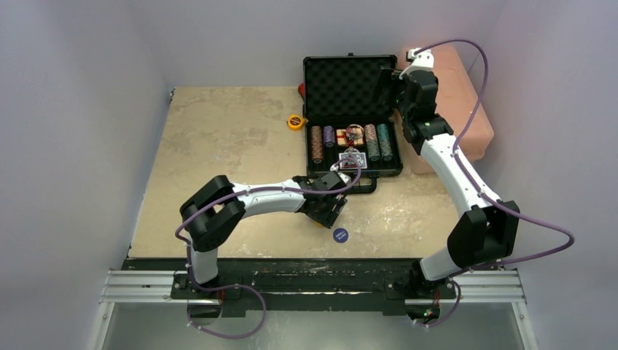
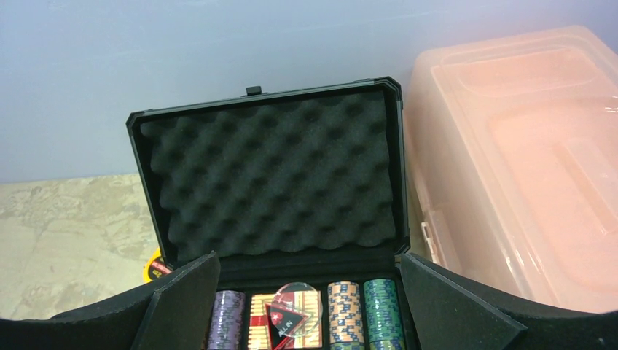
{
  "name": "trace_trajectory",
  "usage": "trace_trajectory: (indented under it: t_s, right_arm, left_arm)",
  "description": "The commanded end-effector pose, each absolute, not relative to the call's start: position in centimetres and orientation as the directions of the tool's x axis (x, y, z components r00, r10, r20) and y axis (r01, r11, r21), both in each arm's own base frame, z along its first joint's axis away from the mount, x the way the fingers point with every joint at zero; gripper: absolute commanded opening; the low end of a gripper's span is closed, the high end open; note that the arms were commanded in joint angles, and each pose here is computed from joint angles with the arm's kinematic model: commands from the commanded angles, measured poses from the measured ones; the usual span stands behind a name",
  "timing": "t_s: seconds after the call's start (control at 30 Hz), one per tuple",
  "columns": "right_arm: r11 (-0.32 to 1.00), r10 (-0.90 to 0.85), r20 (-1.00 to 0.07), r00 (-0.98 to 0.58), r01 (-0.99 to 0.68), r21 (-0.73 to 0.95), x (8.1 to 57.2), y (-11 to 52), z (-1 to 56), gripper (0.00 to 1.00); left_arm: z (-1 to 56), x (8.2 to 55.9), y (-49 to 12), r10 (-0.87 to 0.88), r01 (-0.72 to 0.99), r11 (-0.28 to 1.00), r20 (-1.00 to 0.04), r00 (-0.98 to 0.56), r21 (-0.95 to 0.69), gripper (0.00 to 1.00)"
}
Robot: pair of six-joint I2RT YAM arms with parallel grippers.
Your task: Pack up texas hold em set
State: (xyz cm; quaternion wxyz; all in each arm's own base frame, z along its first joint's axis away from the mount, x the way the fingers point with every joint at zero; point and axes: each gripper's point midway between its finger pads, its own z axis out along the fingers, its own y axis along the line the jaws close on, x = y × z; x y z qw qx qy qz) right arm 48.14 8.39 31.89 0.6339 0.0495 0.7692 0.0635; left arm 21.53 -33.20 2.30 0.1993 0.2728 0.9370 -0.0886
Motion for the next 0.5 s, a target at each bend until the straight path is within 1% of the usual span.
trace_trajectory:
  t_s: [0.0,0.47]
  right_arm:
    - [0.987,0.154,-0.98,-0.124,-0.032,0.16,48.1,8.4,35.2,0.99]
    - [0.988,0.148,-0.98,-0.131,-0.032,0.154,48.2,8.4,35.0,0.99]
  left_arm:
    - [1.9,21.7,-33.8,0.45,0.529,0.845,-0.429,-0.783,-0.079,0.64]
    - [0.0,20.9,-32.5,0.423,0.476,0.878,-0.378,-0.823,-0.055,0.58]
